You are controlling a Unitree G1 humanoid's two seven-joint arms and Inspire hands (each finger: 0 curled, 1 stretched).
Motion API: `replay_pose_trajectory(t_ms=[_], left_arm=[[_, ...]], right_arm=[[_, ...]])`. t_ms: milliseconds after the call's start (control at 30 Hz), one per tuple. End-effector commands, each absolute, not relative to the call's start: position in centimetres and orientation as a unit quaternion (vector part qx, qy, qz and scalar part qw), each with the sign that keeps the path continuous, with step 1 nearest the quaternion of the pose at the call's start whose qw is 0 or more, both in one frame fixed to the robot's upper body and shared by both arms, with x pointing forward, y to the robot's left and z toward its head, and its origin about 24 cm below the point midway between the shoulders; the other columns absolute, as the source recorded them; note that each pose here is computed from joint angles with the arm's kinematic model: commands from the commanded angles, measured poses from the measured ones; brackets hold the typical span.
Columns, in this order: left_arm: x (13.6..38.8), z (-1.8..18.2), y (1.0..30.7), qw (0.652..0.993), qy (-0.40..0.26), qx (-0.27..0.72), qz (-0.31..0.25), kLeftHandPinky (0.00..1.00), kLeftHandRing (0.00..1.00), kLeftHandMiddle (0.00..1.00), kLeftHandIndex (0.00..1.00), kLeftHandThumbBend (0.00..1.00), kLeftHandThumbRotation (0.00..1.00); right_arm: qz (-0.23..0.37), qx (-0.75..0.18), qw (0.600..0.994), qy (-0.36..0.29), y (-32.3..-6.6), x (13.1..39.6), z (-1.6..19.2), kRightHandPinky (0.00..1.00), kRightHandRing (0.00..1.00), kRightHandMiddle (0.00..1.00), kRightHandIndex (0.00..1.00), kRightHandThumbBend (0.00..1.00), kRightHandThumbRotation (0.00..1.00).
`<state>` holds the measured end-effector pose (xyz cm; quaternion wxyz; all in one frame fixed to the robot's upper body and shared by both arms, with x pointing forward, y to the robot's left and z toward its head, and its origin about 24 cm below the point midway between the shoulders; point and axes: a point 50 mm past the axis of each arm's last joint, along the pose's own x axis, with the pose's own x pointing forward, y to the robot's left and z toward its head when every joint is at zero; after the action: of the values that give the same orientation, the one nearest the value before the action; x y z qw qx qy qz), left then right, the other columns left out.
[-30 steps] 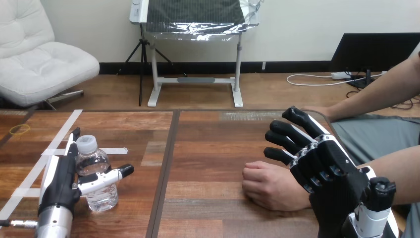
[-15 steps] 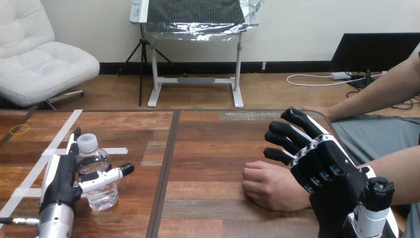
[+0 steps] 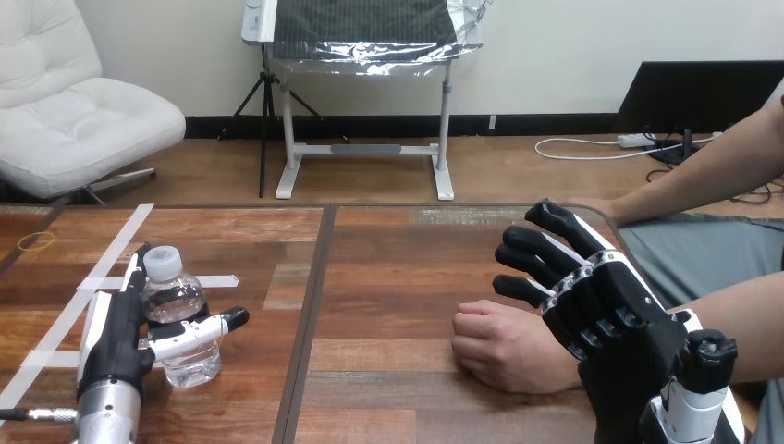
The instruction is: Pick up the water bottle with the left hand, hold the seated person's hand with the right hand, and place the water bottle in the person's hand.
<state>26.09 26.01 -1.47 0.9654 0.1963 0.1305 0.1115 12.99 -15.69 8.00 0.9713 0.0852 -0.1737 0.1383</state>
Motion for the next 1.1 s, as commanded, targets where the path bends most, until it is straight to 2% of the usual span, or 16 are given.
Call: replay_pose_trajectory(t_ms=[0, 167, 333, 533, 733, 1067], left_arm=[[28.23, 0.95, 24.88, 0.974, 0.072, 0.179, 0.115, 0.71, 0.8, 0.83, 0.82, 0.87, 0.07], [28.35, 1.03, 24.82, 0.976, 0.073, 0.166, 0.118, 0.63, 0.72, 0.74, 0.74, 0.85, 0.02], [28.44, 1.15, 24.81, 0.976, 0.075, 0.166, 0.12, 0.52, 0.61, 0.65, 0.67, 0.83, 0.0], [28.5, 1.36, 24.69, 0.975, 0.073, 0.168, 0.124, 0.43, 0.52, 0.57, 0.61, 0.81, 0.0], [28.51, 1.43, 24.66, 0.974, 0.068, 0.175, 0.125, 0.37, 0.44, 0.5, 0.54, 0.77, 0.0], [28.46, 1.49, 24.57, 0.972, 0.064, 0.187, 0.126, 0.32, 0.38, 0.43, 0.46, 0.68, 0.0]], right_arm=[[0.141, 0.081, 0.964, -0.211, -15.63, 13.67, 9.11, 0.78, 0.83, 0.83, 0.86, 0.91, 1.0], [0.138, 0.081, 0.964, -0.212, -15.59, 13.68, 9.11, 0.78, 0.83, 0.83, 0.86, 0.92, 1.0], [0.138, 0.082, 0.964, -0.213, -15.57, 13.69, 9.09, 0.78, 0.83, 0.83, 0.87, 0.92, 1.0], [0.137, 0.081, 0.964, -0.213, -15.57, 13.69, 9.05, 0.78, 0.83, 0.83, 0.87, 0.91, 1.0], [0.136, 0.079, 0.964, -0.212, -15.59, 13.68, 9.01, 0.78, 0.83, 0.83, 0.87, 0.91, 1.0], [0.134, 0.079, 0.965, -0.213, -15.64, 13.69, 8.94, 0.78, 0.84, 0.83, 0.87, 0.92, 1.0]])
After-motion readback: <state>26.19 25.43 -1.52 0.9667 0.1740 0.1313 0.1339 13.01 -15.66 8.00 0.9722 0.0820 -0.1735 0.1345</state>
